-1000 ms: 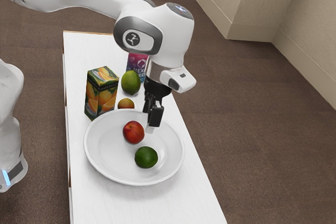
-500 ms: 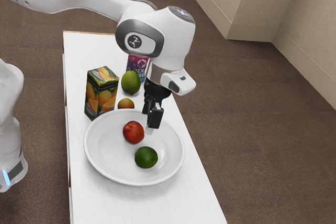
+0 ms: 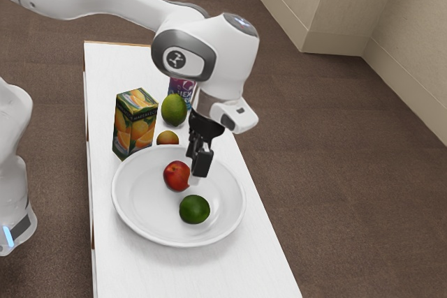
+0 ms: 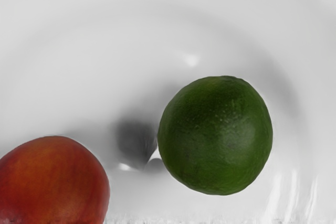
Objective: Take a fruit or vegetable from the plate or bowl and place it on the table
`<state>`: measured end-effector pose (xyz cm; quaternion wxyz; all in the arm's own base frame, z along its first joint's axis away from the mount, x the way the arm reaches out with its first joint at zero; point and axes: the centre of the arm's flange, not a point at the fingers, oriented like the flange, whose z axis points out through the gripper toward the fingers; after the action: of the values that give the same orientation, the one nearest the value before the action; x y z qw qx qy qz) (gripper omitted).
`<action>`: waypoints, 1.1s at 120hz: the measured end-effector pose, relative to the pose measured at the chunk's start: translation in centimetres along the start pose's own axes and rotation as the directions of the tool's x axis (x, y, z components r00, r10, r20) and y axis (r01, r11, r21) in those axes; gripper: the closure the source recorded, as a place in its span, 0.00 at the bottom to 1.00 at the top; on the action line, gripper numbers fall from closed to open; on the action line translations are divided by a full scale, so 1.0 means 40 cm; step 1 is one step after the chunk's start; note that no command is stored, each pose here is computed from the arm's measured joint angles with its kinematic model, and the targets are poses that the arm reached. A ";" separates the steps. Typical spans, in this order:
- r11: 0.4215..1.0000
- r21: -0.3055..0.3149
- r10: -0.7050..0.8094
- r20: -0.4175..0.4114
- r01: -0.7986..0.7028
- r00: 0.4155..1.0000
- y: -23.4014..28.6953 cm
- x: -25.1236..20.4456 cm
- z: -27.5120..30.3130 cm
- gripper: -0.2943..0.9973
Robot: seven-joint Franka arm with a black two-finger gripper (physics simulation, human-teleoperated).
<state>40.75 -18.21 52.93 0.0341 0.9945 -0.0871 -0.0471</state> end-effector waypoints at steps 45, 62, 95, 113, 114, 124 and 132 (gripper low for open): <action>0.996 -0.065 0.070 0.060 -0.066 0.996 0.106 -0.050 0.047 0.23; 0.994 -0.082 0.074 0.054 -0.069 0.996 0.123 -0.046 0.052 0.23; 0.994 -0.090 0.059 0.032 -0.056 0.998 0.123 0.006 0.090 0.23; 0.995 -0.092 0.048 0.014 -0.047 0.999 0.115 0.030 0.101 0.23; 0.995 -0.092 0.046 0.012 -0.045 0.999 0.113 0.032 0.101 0.23; 0.995 -0.089 0.036 0.004 -0.036 0.999 0.101 0.044 0.105 0.23; 0.996 -0.084 0.025 -0.001 -0.025 1.000 0.085 0.054 0.108 0.23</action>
<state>41.86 -22.21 48.69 0.0767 0.9910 -0.0973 -0.0502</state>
